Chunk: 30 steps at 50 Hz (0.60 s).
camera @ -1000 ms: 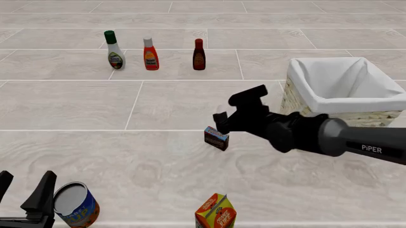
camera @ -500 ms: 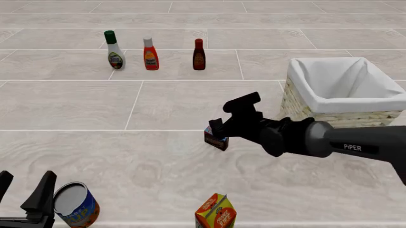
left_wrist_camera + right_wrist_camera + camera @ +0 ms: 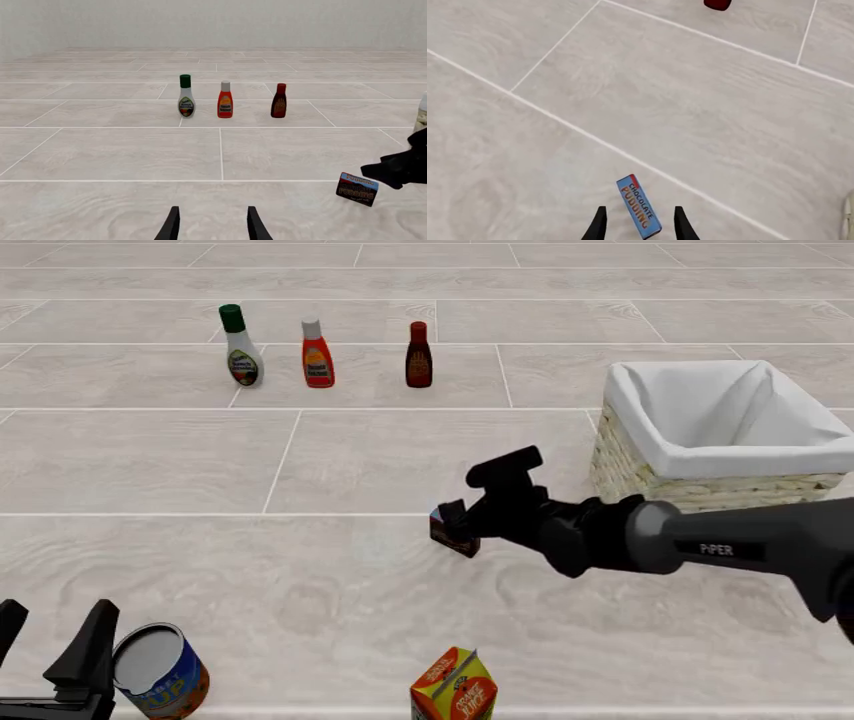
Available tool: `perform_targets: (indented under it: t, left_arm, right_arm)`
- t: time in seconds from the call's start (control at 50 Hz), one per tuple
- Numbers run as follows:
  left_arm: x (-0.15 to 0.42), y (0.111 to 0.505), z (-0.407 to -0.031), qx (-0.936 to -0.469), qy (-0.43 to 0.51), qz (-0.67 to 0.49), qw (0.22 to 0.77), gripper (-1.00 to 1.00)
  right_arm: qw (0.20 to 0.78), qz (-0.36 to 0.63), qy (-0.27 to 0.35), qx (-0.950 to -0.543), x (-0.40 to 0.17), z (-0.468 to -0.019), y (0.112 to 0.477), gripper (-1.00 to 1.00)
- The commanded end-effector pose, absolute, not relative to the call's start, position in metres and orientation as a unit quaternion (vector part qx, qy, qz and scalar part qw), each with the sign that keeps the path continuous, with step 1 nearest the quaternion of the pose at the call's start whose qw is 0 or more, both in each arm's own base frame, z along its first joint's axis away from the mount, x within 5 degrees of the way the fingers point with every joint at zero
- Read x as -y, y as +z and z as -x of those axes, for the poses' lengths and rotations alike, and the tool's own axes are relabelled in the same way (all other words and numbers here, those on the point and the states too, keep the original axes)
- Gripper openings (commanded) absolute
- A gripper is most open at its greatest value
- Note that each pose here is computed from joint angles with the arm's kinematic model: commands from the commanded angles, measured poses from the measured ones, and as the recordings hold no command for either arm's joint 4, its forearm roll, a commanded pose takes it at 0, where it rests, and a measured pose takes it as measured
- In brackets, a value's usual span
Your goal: Pick the chocolate pudding and place it in the basket.
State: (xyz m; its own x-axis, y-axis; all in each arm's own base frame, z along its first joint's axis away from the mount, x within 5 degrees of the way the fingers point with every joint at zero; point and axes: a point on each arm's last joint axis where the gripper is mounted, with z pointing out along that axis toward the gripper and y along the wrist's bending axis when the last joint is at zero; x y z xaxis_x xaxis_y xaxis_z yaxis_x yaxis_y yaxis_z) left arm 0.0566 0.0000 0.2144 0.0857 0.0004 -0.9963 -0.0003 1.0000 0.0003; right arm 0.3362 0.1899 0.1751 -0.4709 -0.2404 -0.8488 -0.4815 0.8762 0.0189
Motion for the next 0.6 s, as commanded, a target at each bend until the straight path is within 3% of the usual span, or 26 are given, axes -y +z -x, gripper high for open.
perform_targets:
  t: [0.02,0.6]
  left_arm:
    - [0.0,0.214,-0.057,-0.676,0.0,0.0,0.737,1.0]
    - [0.0,0.214,-0.057,-0.676,0.0,0.0,0.737,1.0]
  right_arm:
    - [0.464,0.211,0.128,-0.851,-0.19,-0.338,0.167,1.0]
    - [0.457,0.208,0.126,-0.856,-0.192,-0.344,0.151,1.0]
